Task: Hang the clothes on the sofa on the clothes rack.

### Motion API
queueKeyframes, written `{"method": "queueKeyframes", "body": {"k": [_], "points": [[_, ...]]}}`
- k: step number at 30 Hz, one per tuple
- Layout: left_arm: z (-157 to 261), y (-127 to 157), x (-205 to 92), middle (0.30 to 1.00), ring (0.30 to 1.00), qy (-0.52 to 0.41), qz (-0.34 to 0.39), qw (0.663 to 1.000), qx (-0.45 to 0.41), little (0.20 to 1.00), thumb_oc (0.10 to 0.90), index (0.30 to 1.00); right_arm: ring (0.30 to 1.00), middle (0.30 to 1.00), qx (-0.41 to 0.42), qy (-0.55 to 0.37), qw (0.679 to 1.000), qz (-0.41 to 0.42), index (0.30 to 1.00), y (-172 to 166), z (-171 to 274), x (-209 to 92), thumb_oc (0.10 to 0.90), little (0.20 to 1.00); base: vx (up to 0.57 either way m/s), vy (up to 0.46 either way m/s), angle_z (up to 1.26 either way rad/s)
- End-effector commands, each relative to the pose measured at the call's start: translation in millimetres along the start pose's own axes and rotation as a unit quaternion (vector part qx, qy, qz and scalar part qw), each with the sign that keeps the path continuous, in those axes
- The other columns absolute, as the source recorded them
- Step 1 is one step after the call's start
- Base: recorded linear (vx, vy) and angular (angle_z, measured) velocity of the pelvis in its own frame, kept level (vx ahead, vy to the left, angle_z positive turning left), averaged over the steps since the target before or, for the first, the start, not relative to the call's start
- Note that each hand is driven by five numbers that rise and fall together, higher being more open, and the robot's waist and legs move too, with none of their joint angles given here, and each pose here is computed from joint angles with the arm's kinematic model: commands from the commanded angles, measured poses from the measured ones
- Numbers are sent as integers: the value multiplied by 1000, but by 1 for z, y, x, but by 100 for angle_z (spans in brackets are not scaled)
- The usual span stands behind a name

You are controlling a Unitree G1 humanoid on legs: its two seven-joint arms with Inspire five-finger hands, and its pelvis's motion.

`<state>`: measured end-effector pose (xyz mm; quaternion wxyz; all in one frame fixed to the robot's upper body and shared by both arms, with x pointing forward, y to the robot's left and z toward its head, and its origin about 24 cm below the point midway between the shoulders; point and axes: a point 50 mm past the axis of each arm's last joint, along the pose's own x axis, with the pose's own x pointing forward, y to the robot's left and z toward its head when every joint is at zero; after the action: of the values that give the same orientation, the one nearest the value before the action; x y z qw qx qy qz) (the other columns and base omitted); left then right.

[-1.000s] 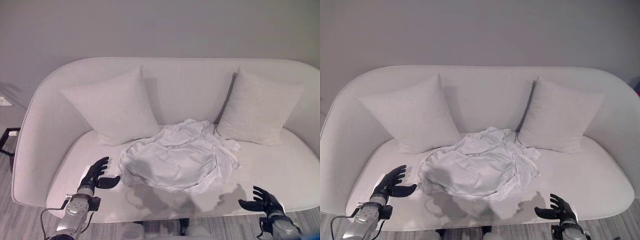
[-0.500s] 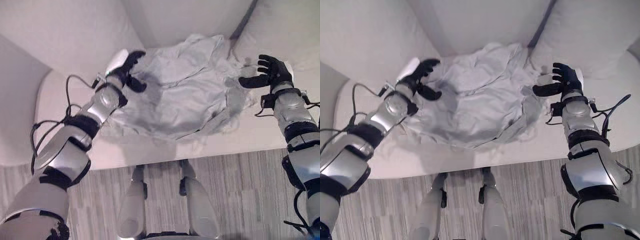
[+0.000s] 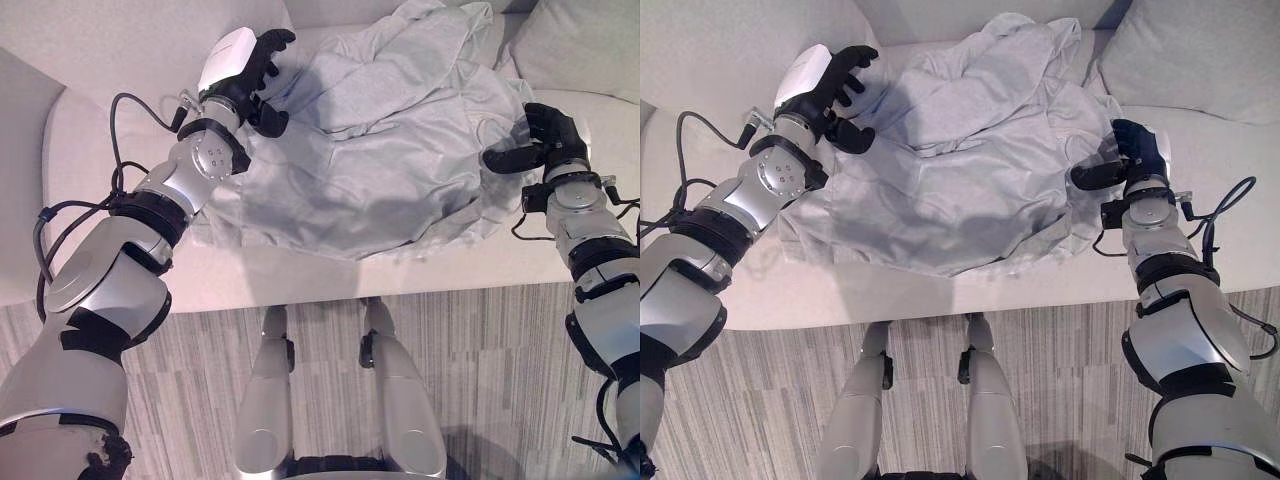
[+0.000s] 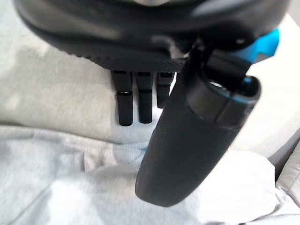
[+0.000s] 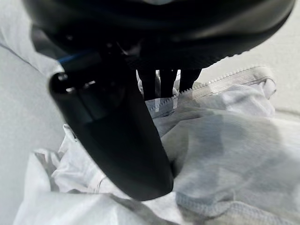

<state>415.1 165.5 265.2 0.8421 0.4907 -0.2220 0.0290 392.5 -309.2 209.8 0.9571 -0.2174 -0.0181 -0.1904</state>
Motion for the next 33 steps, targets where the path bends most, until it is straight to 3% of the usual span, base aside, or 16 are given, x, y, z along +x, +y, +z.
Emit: {"method": "queueKeyframes", "body": {"k": [1, 9, 16, 21, 26, 28, 29, 30, 31, 32, 33], "points": [[-41, 66, -8, 900, 900, 82, 123, 989, 7, 900, 800, 900, 900, 900, 21, -75, 997, -20, 900, -17, 60, 8, 800, 900, 27, -36, 0], [-74, 50, -28, 900, 900, 137, 107, 985, 12, 900, 800, 900, 900, 900, -28, -122, 992, 29, 900, 17, 88, 7, 800, 900, 2, -4, 0], [-69, 54, -17, 900, 900, 147, 87, 985, 14, 900, 800, 900, 900, 900, -17, -143, 989, 43, 900, 33, 111, 6, 800, 900, -2, -6, 0], [-55, 43, -8, 900, 900, 125, 30, 990, 66, 900, 800, 900, 900, 900, -19, -166, 984, 65, 900, 50, 131, 2, 800, 900, 0, 0, 0], [-44, 19, -9, 900, 900, 83, -42, 991, 97, 900, 800, 900, 900, 900, -46, -181, 979, 75, 900, 52, 140, 0, 800, 900, 2, 19, -2], [-44, -14, -26, 900, 900, 44, -94, 989, 108, 900, 800, 900, 900, 900, -51, -174, 981, 66, 900, 40, 130, 2, 800, 900, 6, 34, -4], [-44, -14, -26, 900, 900, 44, -95, 989, 108, 900, 800, 900, 900, 900, -51, -174, 981, 66, 900, 40, 130, 2, 800, 900, -4, 27, -5], [-44, -20, -27, 712, 712, 44, -107, 987, 116, 712, 675, 712, 829, 829, -50, -171, 982, 66, 829, 40, 130, 2, 753, 829, 0, 0, 0], [-47, -24, -27, 300, 300, 55, -116, 984, 123, 300, 400, 300, 354, 354, -47, -174, 981, 67, 354, 42, 134, 2, 436, 354, -7, 15, 3], [-47, -24, -27, 300, 300, 55, -115, 984, 123, 300, 400, 300, 300, 300, -47, -174, 981, 67, 300, 42, 134, 2, 400, 300, -11, 15, 5], [-48, -25, -26, 300, 300, 63, -117, 984, 119, 300, 400, 300, 300, 300, -48, -176, 981, 70, 300, 45, 137, 1, 400, 300, -3, 6, 4]]}}
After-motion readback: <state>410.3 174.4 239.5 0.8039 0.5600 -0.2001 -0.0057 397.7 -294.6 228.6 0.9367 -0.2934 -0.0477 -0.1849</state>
